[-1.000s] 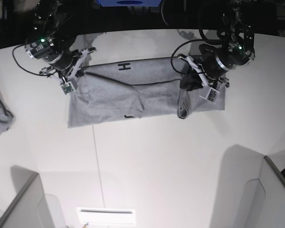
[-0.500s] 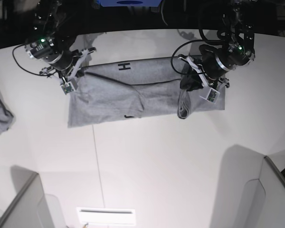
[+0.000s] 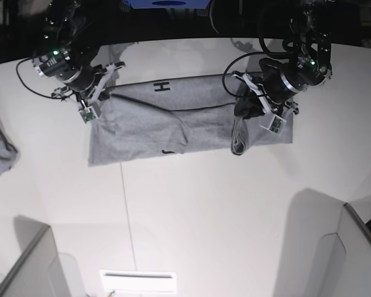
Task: Fold the T-shirt properly
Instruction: 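Fold the strip end at the left gripper inward toward the right gripper, then move the right gripper to the strip end and grasp it, then fold the grasped end over toward the left gripper with the right gripper, then lift the folded bundle with both grippers and flip it over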
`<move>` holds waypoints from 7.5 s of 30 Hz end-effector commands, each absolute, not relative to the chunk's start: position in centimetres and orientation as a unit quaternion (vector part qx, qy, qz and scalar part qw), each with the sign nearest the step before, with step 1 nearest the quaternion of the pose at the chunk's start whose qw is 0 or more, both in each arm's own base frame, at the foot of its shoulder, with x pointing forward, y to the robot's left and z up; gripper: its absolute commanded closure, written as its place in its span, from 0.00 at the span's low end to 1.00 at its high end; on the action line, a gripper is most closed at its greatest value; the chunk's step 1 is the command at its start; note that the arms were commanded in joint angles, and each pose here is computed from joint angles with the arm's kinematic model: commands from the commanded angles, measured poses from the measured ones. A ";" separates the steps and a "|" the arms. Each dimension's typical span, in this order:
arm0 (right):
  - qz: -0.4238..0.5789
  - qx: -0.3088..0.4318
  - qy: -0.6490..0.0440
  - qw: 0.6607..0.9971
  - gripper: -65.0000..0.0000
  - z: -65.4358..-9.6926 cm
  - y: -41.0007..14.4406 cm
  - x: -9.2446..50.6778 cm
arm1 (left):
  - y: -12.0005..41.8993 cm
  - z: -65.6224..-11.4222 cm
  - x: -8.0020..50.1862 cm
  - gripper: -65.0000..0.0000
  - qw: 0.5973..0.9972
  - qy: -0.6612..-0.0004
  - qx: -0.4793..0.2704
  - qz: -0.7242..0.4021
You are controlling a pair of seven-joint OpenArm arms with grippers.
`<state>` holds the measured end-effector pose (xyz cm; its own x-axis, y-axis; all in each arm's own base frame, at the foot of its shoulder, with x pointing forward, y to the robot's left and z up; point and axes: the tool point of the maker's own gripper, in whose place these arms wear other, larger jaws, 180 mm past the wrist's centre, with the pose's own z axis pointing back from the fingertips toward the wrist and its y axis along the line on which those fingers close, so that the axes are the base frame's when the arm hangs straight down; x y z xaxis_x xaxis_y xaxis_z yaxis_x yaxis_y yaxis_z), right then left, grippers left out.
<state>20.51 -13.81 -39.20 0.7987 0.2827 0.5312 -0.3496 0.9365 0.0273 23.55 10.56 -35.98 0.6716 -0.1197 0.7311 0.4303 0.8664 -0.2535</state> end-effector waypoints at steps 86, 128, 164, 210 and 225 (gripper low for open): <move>0.008 0.301 -0.177 0.937 0.94 -44.8 -12.6 27.0 | 36.1 -37.1 16.1 1.00 0.932 -0.355 0.059 0.034; 0.030 0.228 -0.301 0.925 1.00 -33.1 -9.5 31.8 | 13.1 -41.4 26.6 1.00 0.924 -0.343 -0.112 -0.128; 0.071 0.323 -0.281 0.901 1.00 -33.8 7.2 28.7 | 19.9 -41.7 22.6 1.00 0.942 -0.317 -0.046 -0.099; 0.066 0.330 -0.227 0.914 0.42 -35.7 12.4 26.6 | 30.3 -38.3 15.6 1.00 0.950 -0.299 0.061 -0.062; 0.188 0.346 -0.244 0.886 0.42 -32.6 18.8 25.3 | 31.9 -37.7 14.6 1.00 0.949 -0.301 0.069 -0.060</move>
